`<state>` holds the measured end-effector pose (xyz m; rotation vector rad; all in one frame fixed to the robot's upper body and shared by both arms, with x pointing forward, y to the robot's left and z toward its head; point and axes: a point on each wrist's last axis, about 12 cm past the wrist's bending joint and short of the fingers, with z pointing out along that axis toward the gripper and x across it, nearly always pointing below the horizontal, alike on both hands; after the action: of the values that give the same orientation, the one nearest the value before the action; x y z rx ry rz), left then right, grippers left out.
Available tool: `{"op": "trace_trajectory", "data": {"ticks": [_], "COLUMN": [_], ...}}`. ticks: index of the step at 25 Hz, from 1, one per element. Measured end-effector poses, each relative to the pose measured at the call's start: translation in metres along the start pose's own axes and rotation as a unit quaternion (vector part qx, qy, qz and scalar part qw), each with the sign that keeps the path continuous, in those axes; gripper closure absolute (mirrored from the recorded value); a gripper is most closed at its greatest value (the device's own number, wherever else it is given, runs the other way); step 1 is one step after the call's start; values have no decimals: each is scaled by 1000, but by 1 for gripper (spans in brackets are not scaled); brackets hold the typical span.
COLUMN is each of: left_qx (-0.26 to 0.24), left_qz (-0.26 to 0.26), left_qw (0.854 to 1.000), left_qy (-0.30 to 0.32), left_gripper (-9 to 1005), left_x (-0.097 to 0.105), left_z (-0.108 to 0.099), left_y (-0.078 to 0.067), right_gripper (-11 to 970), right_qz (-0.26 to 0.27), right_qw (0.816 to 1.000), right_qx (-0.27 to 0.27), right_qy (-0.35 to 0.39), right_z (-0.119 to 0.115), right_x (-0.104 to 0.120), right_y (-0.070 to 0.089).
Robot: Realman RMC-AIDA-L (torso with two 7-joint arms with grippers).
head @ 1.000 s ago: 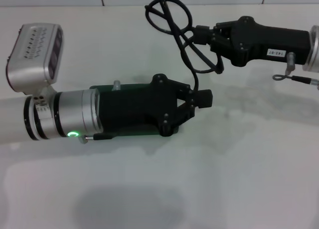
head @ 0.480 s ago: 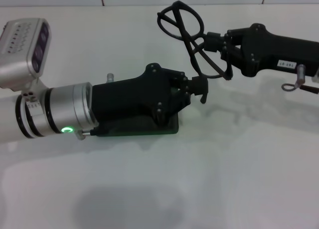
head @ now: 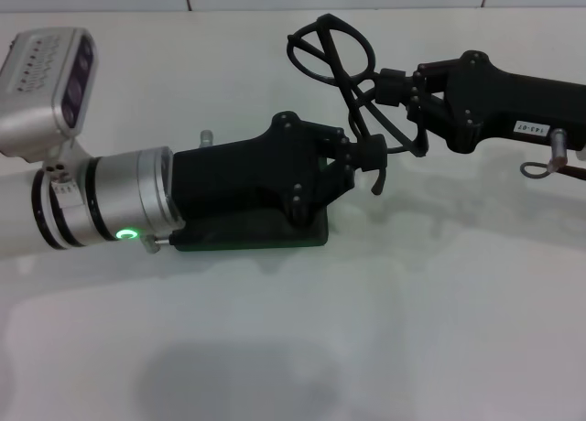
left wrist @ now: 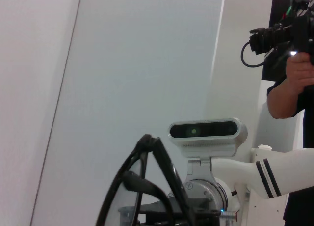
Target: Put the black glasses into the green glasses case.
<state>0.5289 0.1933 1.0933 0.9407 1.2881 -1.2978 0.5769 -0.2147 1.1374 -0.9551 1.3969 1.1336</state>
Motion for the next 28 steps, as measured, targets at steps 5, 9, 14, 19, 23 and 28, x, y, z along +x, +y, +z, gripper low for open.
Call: {"op": "trace_trajectory", "data": {"ticks": [5, 9, 14, 19, 23, 28], "left_qx": [2, 4, 5, 5, 5, 5], "left_qz": [2, 3, 4, 5, 5, 6], "left_qw": [1000, 1000, 1000, 1000, 1000, 1000], "left_qy": [0, 1, 1, 2, 2, 2], "left_gripper": [996, 996, 997, 997, 996, 996], "left_x": [-1, -2, -3, -3, -3, -3], "left_z": [3, 4, 5, 6, 6, 6], "left_y": [1, 2, 3, 3, 3, 3], "right_gripper": [910, 908, 906, 904, 902, 899], "right_qz": [-4, -7, -8, -8, -8, -8], "right_qw": [1000, 1000, 999, 999, 999, 999], "right_qx": [-13, -24, -32, -38, -40, -42], "right_qy": [-3, -7, -8, -10, -10, -8], "right_z": [2, 4, 5, 4, 4, 4], "right_x": [-2, -4, -4, -4, -5, -4], "right_y": [2, 4, 6, 7, 8, 8]}}
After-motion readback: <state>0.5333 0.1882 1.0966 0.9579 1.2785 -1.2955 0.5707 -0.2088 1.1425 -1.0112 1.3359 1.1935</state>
